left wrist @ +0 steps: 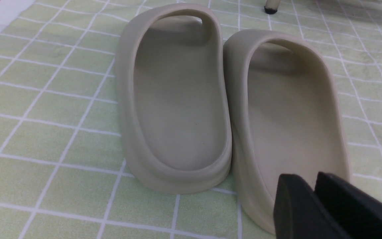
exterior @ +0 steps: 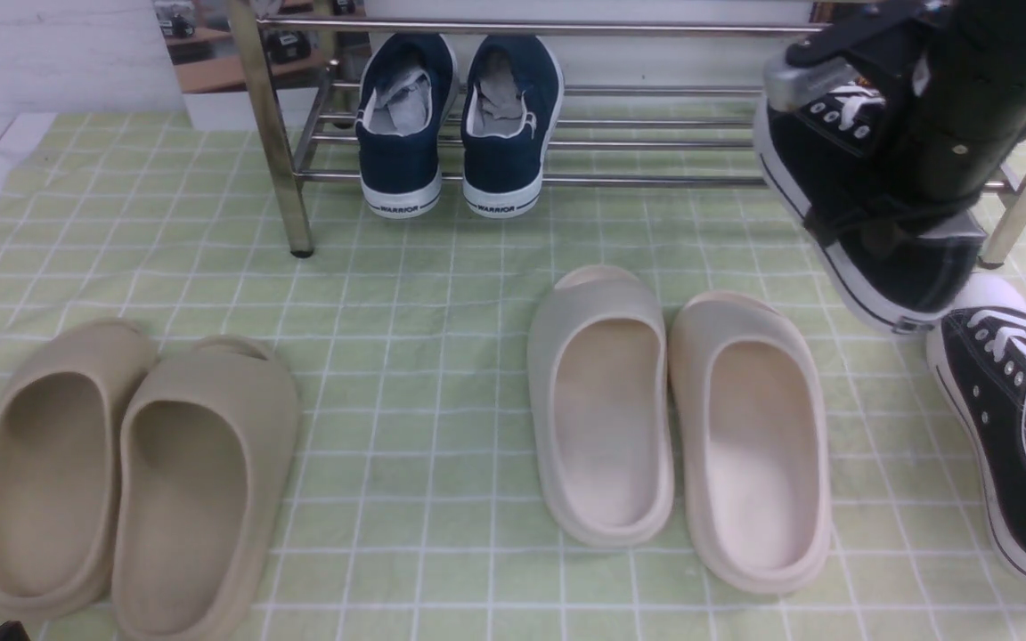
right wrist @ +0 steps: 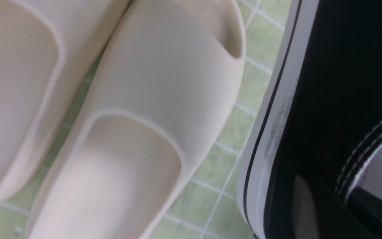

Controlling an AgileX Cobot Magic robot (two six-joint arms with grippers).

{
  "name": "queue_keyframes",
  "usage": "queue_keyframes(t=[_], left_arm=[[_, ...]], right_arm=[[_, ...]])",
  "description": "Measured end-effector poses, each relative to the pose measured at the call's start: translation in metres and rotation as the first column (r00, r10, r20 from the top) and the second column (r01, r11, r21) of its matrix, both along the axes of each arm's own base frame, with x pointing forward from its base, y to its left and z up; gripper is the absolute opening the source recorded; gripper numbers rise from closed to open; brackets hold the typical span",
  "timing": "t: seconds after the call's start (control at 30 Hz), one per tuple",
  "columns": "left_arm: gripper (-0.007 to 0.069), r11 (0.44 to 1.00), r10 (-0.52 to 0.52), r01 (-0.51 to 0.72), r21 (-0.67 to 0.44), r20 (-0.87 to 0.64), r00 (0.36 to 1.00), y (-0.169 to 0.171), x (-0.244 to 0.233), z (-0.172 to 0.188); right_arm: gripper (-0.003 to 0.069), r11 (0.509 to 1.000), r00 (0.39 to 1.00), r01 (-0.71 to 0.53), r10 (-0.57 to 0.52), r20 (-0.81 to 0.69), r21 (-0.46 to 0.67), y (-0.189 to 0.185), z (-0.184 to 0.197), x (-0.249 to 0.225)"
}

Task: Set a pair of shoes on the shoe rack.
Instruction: Use the right arm to put a shoe into the shoe rack

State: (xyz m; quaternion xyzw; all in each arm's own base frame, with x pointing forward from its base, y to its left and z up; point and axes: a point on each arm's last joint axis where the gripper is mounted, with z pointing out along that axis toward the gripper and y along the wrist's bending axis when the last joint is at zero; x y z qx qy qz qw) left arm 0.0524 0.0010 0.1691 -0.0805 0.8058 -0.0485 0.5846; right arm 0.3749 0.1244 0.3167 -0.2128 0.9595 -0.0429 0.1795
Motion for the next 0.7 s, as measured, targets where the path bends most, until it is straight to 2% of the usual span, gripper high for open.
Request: queue_keyframes(t=[0.37,0.7], left_arm=[[0.0102,1.000,0.000,0.000,0.001,0.000,1.000,0.000,0.000,0.000],[0.0102,1.000,0.000,0.000,0.001,0.000,1.000,0.000,0.000,0.000]], right_arm=[[0.0014,1.000,0.995,0.006,-0.004,0.104,-0.021,0.022,-0.023,0.083],[0.0014,1.000,0.987,0.024,-0.024,0.158,0.002,0.016,-0.044,0.111]])
